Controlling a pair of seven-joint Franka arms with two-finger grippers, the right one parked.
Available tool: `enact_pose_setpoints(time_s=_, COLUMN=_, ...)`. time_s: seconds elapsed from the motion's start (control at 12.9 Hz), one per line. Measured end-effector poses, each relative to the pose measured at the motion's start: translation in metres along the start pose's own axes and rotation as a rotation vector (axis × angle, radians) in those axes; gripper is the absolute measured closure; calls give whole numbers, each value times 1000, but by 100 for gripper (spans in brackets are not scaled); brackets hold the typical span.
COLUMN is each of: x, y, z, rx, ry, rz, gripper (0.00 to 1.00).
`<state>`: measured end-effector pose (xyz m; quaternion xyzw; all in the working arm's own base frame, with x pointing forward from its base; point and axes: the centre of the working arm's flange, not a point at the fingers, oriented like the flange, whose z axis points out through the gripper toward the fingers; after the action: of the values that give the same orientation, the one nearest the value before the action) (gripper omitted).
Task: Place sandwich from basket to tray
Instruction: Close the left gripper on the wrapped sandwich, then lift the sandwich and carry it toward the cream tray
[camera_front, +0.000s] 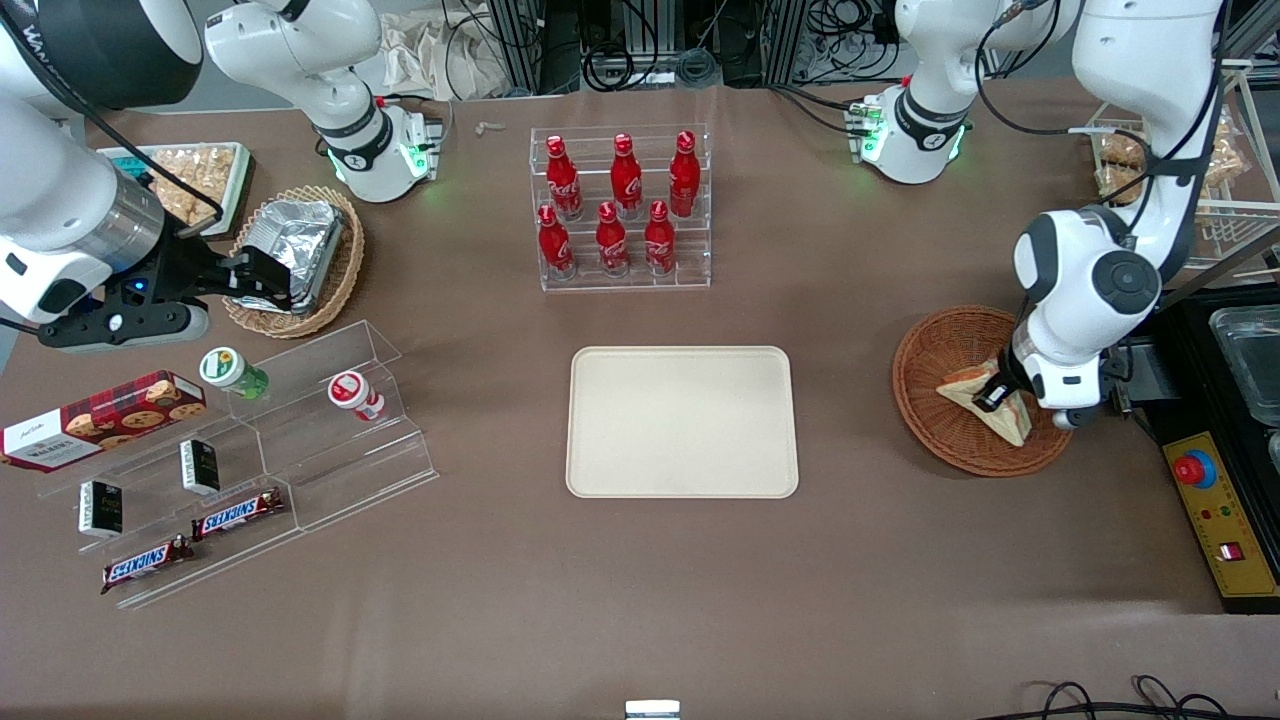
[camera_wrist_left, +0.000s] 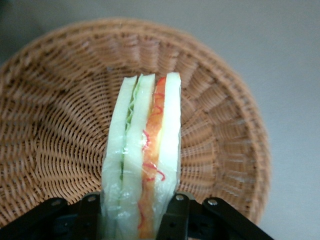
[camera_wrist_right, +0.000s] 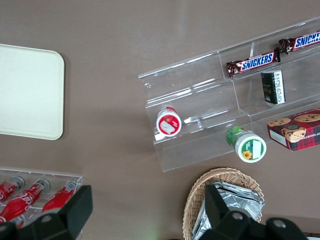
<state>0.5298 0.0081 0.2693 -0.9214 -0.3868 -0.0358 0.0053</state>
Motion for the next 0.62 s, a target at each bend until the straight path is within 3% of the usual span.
enact_pose_setpoints(time_s=0.08, x=4, y=3, z=-20, rx=12, ry=-8, rz=6, gripper=67)
enact_pose_setpoints(time_s=0.23, x=16, y=14, z=-79, rx=83, ry=-57, rz=21, gripper=78)
enact_pose_setpoints(time_s=0.47, x=16, y=48, z=-204, rx=165, ry=-113, rz=73, gripper=79)
enact_pose_setpoints(time_s=0.62, x=-12, y=75, z=-268, rx=181, ry=-126, rz=157, gripper=79)
